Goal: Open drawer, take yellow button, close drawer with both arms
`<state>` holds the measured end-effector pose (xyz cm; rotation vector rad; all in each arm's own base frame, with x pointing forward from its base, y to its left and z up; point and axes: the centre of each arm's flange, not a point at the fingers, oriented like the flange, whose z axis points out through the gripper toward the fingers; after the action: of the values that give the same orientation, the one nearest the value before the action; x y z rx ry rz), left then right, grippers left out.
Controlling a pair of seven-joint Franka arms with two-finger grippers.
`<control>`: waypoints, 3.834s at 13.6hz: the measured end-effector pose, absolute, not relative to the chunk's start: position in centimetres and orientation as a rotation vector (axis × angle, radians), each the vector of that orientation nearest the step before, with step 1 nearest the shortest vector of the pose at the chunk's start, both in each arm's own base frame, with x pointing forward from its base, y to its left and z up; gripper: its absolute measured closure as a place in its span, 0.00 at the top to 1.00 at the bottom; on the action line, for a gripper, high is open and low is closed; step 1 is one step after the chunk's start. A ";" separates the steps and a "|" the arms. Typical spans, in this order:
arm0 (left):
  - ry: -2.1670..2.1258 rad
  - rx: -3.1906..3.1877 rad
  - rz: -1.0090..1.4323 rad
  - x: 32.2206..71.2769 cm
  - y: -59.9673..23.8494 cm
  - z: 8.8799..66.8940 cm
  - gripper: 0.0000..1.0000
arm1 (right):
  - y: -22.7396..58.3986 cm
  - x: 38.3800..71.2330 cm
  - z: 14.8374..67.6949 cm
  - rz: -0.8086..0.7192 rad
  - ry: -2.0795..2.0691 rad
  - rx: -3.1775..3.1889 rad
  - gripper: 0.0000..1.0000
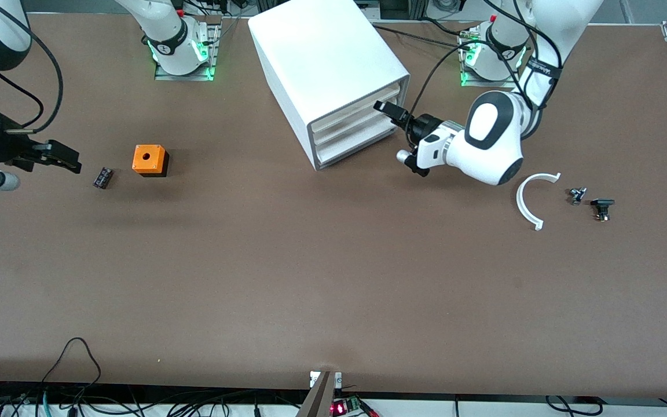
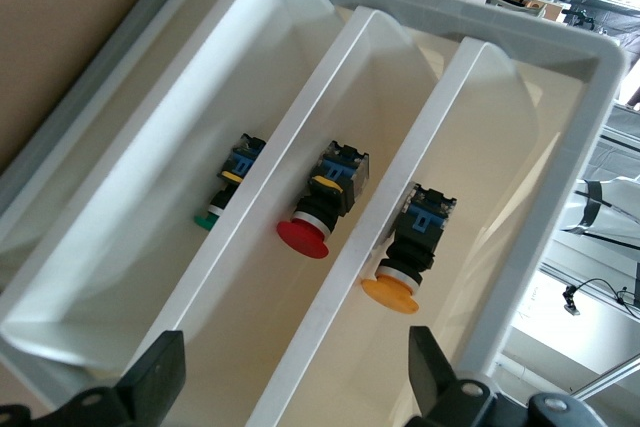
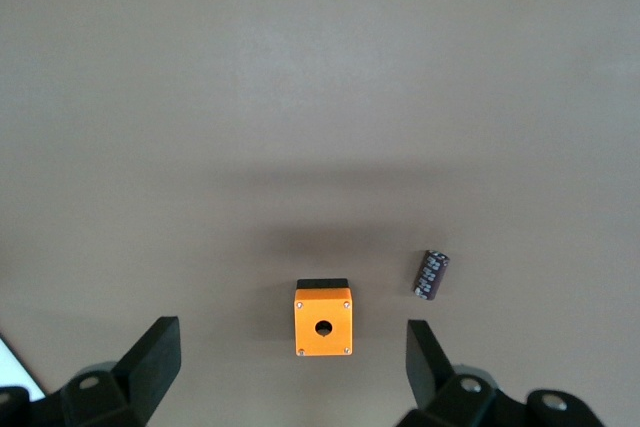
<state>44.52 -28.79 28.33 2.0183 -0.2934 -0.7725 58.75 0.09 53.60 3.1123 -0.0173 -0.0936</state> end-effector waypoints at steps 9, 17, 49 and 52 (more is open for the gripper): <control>-0.296 2.004 -0.853 41.2 -30.0 26.3 0.72 | 6.8 59.1 51.5 -0.152 0.141 3.138 1.00; -0.202 2.058 -0.656 45.4 -25.8 27.8 0.24 | 12.2 60.0 50.2 -0.165 0.279 3.138 1.00; -0.296 2.876 0.158 58.4 0.6 50.3 1.00 | 51.8 53.6 47.0 0.288 2.475 2.251 1.00; -0.175 2.990 0.106 57.6 1.2 52.5 1.00 | 53.1 52.8 45.2 0.253 2.550 2.178 1.00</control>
<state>57.62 1.21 52.45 2.9895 -0.1748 0.1057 52.79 53.06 45.24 2.1777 2.5499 0.2531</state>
